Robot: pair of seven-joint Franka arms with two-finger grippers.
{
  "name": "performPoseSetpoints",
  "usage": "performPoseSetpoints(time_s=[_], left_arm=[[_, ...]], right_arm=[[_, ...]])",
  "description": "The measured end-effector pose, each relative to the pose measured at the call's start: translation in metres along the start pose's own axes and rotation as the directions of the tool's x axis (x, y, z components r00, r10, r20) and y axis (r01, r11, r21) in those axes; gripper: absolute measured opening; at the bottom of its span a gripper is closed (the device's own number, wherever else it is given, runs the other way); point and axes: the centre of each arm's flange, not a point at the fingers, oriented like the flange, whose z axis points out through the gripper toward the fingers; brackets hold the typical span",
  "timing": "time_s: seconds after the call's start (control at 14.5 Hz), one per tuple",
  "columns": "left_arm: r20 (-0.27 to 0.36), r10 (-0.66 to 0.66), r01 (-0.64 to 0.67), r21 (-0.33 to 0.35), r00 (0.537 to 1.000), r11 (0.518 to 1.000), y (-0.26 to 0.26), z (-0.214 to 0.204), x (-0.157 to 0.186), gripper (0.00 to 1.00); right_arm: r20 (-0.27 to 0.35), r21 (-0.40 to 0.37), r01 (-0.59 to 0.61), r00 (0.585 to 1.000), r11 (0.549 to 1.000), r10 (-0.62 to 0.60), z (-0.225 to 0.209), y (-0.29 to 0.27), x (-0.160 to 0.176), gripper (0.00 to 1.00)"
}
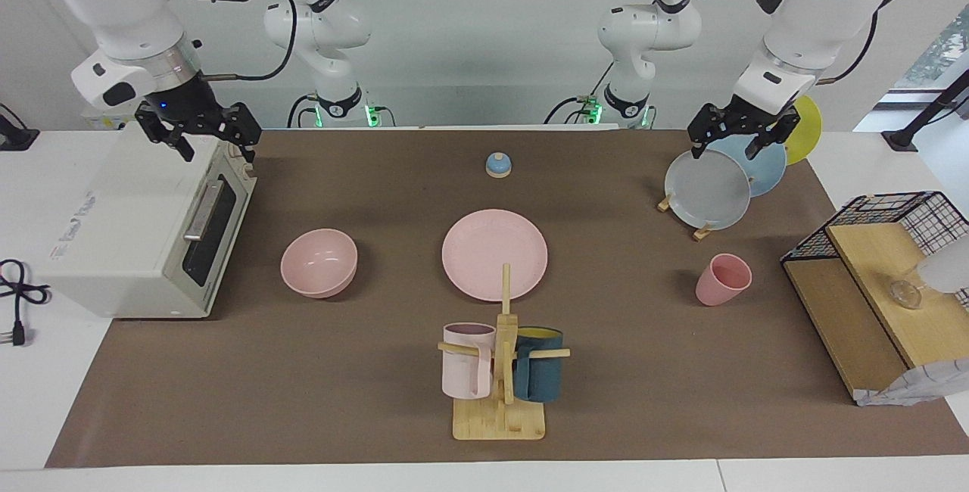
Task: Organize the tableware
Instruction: 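Reach the right gripper toward the pink bowl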
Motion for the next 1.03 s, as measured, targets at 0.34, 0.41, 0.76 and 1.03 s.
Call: performPoseSetpoints(time_s=[0.34, 0.41, 0.76, 1.03], left_arm=[[0.000, 0.000, 0.000, 0.000, 1.000, 1.000, 0.000, 0.000, 0.000, 1.00], [0.000, 0.000, 0.000, 0.000, 1.000, 1.000, 0.000, 0.000, 0.000, 1.00], [0.000, 0.000, 0.000, 0.000, 1.000, 1.000, 0.000, 0.000, 0.000, 1.00], [0.000, 0.000, 0.000, 0.000, 1.000, 1.000, 0.000, 0.000, 0.000, 1.00]], right_arm=[[0.001, 0.000, 0.010, 1.000, 1.000, -0.010, 0.000, -0.005, 0.000, 1.00], [-0.002, 0.001, 0.011, 1.000, 1.000, -0.011, -0.002, -0.006, -0.001, 1.00], [-0.011, 0.026, 0.077, 0.997, 0.997, -0.077, -0.004, -0.027, -0.002, 1.00], [-0.033, 0.039, 0.113, 0.993, 0.993, -0.112, 0.059, -0.128, 0.021, 1.00]])
